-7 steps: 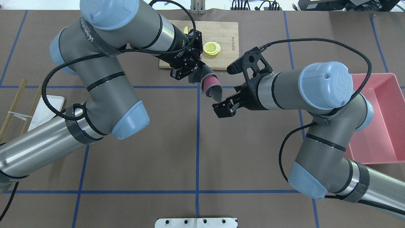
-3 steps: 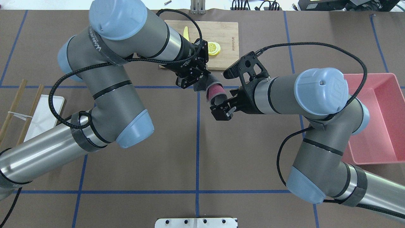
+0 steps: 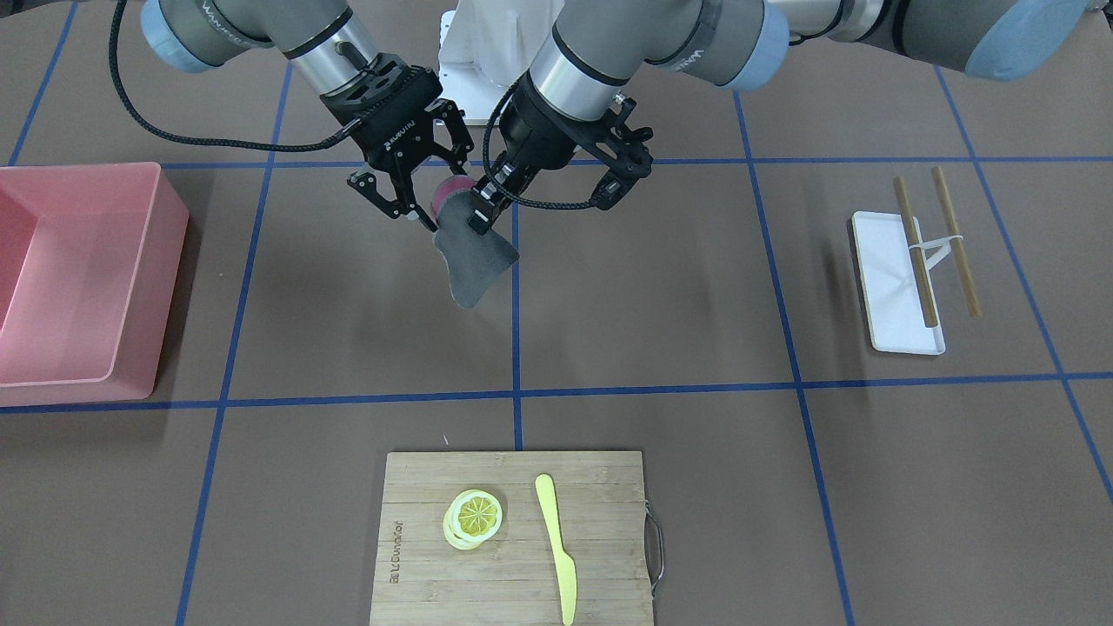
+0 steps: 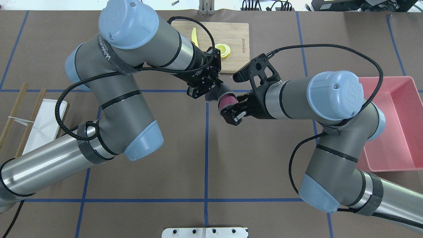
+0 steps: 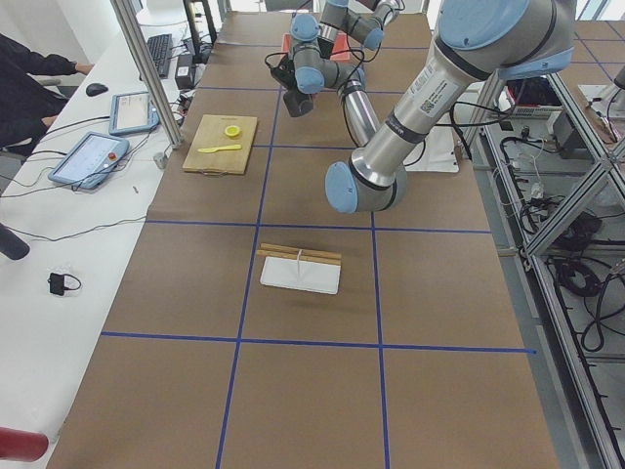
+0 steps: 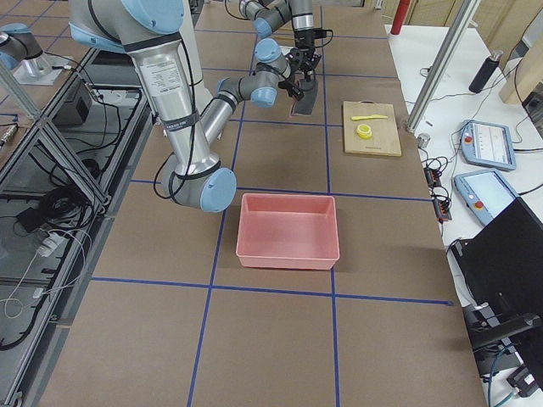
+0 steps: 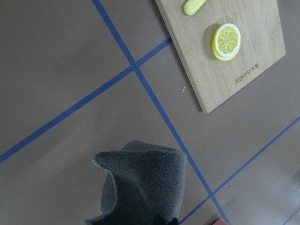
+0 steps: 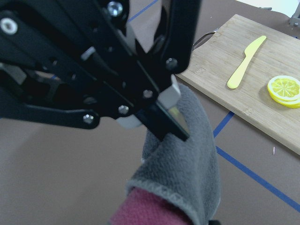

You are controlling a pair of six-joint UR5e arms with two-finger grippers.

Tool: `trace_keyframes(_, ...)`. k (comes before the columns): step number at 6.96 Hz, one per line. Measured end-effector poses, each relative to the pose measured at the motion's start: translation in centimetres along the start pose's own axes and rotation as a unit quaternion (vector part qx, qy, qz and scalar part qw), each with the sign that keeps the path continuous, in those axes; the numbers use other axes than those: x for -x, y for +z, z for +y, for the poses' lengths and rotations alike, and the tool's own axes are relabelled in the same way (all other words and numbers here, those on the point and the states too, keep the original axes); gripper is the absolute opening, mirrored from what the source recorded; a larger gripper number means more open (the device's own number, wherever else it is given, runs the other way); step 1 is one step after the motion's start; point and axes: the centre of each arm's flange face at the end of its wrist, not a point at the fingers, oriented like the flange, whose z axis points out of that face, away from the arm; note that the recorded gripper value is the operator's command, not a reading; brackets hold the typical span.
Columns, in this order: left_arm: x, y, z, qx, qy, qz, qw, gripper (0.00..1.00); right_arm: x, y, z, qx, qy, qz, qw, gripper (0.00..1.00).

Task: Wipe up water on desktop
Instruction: 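Grasp the hanging cloth with the right gripper below the left gripper, then open the left gripper and withdraw it while the right gripper pulls the cloth away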

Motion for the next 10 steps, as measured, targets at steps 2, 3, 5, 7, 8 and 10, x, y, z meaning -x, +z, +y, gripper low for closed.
trace_keyframes(2, 0.1, 0.1, 0.2, 0.001, -0.003, -0.001, 1.0000, 0.00, 0.0, -0.1, 0.0, -0.001, 0.000, -0.001, 1.0000, 0.00)
trace_keyframes(3, 0.1, 0.2, 0.2, 0.000, -0.004, 0.000, 1.0000, 0.14, 0.1, -0.2, 0.0, -0.002, 0.001, -0.001, 1.0000, 0.00)
trace_keyframes(5, 0.2, 0.2, 0.1, 0.000, 0.000, 0.000, 1.0000, 0.98, 0.1, -0.2, 0.0, -0.002, 0.002, -0.002, 1.0000, 0.00)
trace_keyframes(7, 0.2, 0.1, -0.1, -0.004, 0.015, 0.005, 0.9999, 0.98, 0.0, -0.2, 0.0, -0.002, 0.004, -0.001, 1.0000, 0.00)
trace_keyframes(8, 0.1, -0.2, -0.3, -0.010, 0.024, 0.012, 0.9996, 0.98, -0.2, -0.2, 0.1, -0.001, 0.005, 0.001, 1.0000, 0.00)
trace_keyframes(10, -0.3, -1.7, -3.0, -0.032, 0.025, 0.020, 0.9990, 0.98, -2.5, -0.4, 0.5, 0.006, 0.012, 0.024, 0.9996, 0.00)
